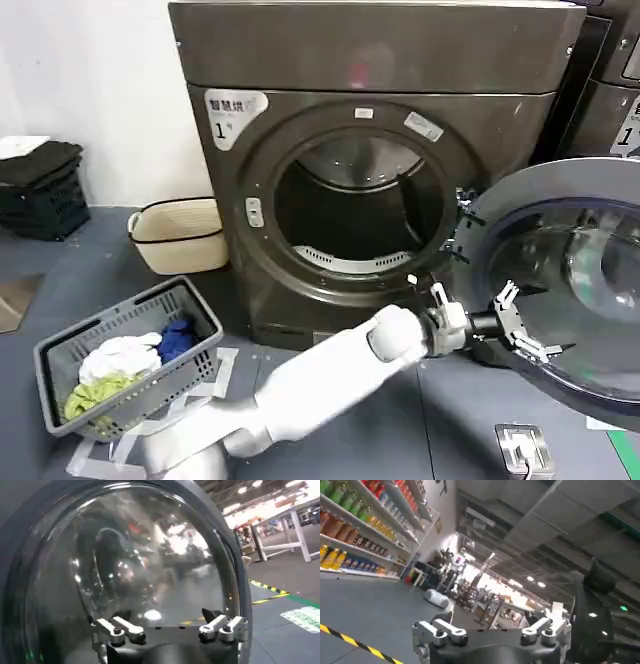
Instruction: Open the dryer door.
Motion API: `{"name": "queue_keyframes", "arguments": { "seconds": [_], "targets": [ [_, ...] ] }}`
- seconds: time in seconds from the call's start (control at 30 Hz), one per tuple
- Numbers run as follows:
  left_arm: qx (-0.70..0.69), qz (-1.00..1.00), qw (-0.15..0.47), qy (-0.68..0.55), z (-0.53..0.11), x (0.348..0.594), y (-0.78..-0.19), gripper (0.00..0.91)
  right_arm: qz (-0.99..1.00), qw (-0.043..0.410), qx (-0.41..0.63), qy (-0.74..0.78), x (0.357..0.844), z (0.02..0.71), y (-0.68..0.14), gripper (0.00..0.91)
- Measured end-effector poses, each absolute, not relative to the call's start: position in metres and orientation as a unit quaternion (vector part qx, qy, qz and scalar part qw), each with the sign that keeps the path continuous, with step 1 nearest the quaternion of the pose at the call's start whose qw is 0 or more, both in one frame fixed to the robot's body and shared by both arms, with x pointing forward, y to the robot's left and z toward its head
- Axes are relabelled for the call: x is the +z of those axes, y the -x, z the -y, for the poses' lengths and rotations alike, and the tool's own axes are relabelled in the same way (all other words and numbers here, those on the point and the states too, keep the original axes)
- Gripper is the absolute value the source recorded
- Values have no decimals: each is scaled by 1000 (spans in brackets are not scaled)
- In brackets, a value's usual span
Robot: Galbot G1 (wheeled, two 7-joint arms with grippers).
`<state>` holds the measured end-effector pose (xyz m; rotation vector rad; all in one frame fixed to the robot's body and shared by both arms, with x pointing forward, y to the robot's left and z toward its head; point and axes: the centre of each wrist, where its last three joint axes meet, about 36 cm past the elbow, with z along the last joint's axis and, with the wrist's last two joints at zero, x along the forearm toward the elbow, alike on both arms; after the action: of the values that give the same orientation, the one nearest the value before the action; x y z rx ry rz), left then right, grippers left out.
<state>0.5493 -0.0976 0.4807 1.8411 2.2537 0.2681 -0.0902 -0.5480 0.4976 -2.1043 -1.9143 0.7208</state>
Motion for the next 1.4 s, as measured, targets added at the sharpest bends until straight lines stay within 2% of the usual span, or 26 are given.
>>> {"name": "queue_keyframes", "arguments": {
  "seconds": [0.53,0.77,1.0,1.2,1.4],
  "targets": [
    [75,-782,104,-610,94,486,-544,907,662,98,246,701,495,546,76,907],
    [73,-793,71,-601,74,483,-531,907,671,91,242,695,497,544,69,907],
    [53,-820,24,-569,7,486,-495,907,683,82,231,688,497,543,62,907],
    [47,-851,-23,-522,-65,501,-469,907,690,82,224,683,492,542,57,907],
    [42,-882,-32,-467,-128,514,-442,907,698,80,217,677,488,541,50,907]
  ]
}}
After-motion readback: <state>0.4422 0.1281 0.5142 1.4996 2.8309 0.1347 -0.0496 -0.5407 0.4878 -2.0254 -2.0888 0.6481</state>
